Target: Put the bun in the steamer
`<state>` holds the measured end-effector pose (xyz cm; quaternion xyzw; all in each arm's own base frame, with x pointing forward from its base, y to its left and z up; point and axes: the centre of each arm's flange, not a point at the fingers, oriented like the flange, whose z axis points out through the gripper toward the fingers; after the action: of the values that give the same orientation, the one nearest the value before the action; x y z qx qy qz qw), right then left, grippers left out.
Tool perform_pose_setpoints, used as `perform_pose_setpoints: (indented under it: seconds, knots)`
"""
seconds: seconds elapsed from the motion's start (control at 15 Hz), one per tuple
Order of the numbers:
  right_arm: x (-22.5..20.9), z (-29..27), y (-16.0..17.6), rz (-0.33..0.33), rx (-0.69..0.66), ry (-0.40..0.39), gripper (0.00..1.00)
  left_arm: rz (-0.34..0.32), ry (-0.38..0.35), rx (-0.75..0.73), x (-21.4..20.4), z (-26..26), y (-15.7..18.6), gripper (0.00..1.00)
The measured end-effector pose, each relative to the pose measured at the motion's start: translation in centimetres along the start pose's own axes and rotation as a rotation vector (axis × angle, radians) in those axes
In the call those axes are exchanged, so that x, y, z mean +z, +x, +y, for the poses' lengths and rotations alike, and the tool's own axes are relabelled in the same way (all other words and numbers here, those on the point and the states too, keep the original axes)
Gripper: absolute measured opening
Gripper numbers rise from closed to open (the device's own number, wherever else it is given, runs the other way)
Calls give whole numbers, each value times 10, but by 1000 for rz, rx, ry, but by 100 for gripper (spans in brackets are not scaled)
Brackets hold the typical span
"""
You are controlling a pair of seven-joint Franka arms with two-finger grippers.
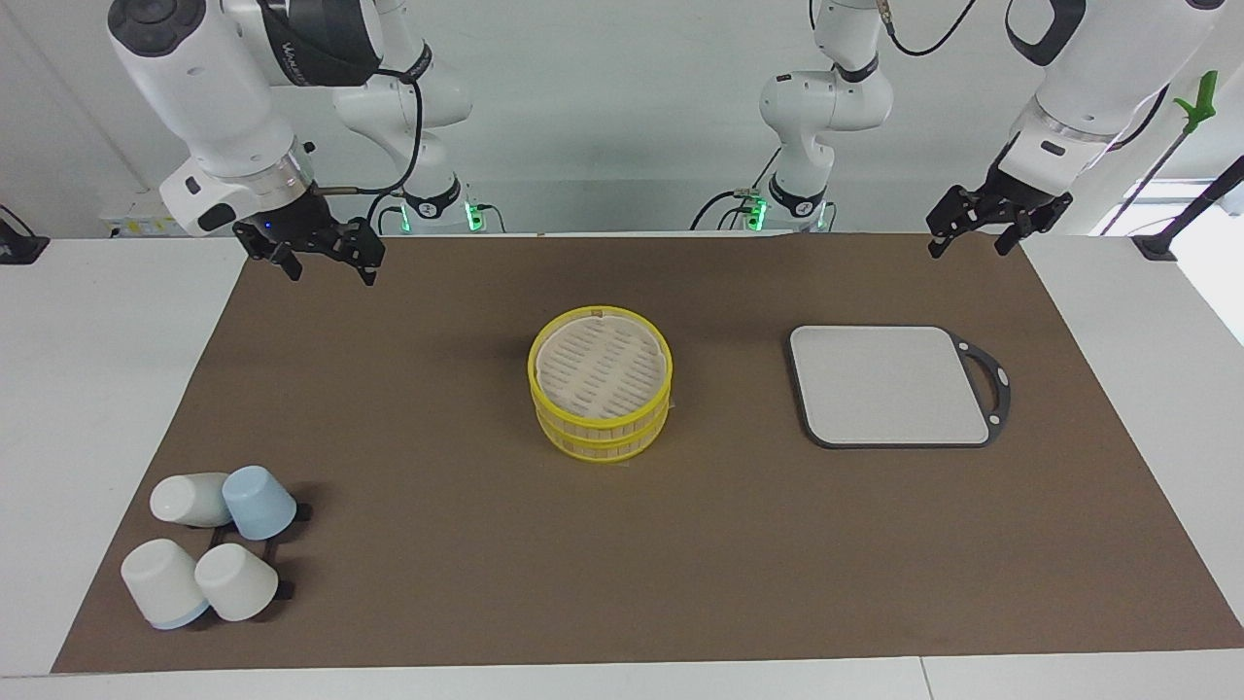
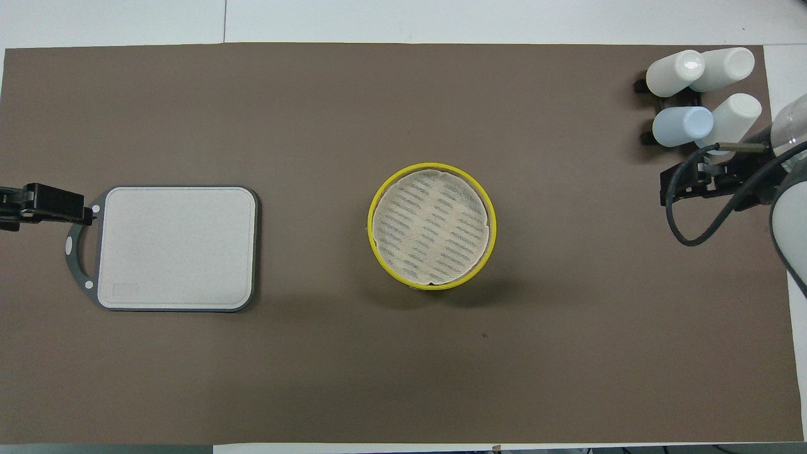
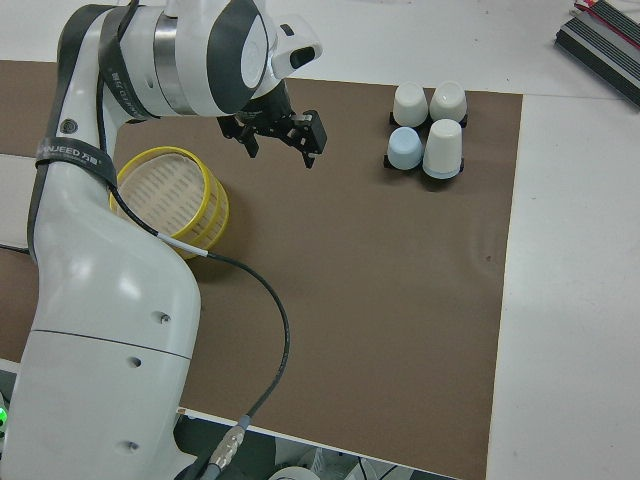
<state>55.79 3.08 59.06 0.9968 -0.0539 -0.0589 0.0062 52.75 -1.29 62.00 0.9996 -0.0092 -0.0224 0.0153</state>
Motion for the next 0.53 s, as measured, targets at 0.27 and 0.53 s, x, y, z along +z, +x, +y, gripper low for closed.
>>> perform_pose_setpoints:
  seconds: [0.27, 0.53]
  knots:
    - [7, 9, 3, -2, -19, 2, 100, -8, 0, 0, 1, 0, -1, 100]
    - [4, 14, 4, 13, -18, 3, 100, -10, 0, 0, 1, 0, -1, 100]
